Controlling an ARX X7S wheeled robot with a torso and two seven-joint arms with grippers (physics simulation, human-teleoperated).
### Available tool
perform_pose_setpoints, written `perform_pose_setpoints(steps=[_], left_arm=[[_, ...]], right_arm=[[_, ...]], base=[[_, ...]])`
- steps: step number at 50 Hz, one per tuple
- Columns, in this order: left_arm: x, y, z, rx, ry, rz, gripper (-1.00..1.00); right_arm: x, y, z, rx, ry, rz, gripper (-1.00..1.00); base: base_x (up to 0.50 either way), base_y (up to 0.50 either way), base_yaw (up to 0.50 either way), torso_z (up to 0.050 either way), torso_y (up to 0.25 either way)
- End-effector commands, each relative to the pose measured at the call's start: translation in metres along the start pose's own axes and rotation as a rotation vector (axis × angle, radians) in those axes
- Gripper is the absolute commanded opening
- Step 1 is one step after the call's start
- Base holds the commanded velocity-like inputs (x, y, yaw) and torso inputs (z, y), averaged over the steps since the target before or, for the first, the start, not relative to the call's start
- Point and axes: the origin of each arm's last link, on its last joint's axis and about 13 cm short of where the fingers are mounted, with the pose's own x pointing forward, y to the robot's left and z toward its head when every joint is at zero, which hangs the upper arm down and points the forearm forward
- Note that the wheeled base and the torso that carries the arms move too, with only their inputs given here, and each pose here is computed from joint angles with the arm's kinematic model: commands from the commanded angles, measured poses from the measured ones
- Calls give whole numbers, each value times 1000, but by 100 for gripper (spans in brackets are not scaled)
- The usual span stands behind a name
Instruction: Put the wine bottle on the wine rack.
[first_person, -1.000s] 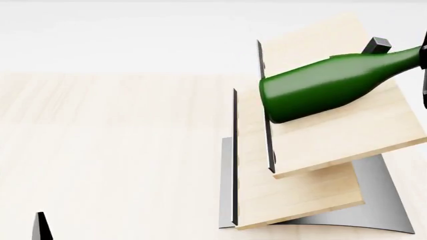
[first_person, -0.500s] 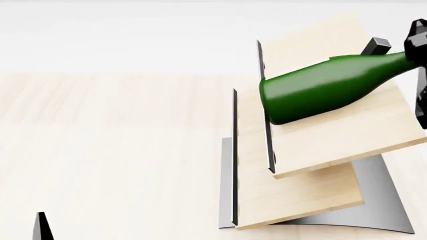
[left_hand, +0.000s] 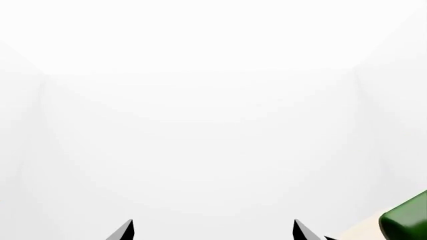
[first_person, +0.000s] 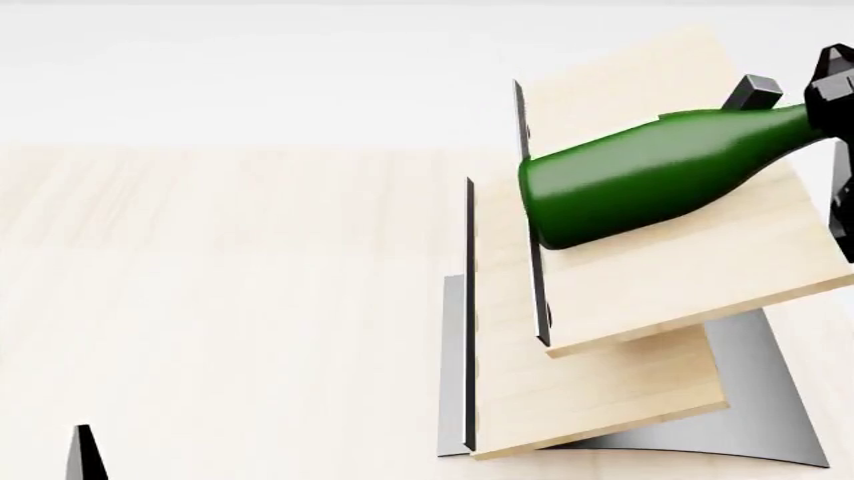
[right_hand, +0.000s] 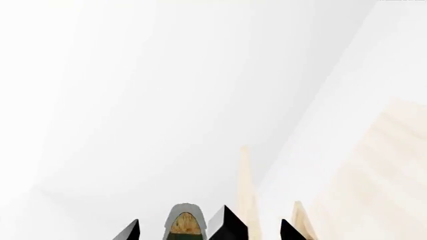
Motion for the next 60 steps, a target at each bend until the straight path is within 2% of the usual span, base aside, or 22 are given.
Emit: perform_pose_setpoints(steps=[1,16,40,48,60], left_arm=[[0,0,0,0,0,1,100],[0,0,0,1,-1,-1,100],[-1,-1,1,1,-1,-4,100],[-1,-1,1,1,-1,-3,100],[-1,-1,0,1,0,-6,100]], right_arm=[[-5,5,1,-2,-5,6,100],[-20,15,16,4,-55,20,100],[-28,3,36,11,-113,20,100],[-46,23,33,8,-127,24,100],[-52,22,37,23,-148,21,100]], base=[[0,0,0,0,0],[0,0,0,0,0],[0,0,0,0,0],[0,0,0,0,0],[0,0,0,0,0]])
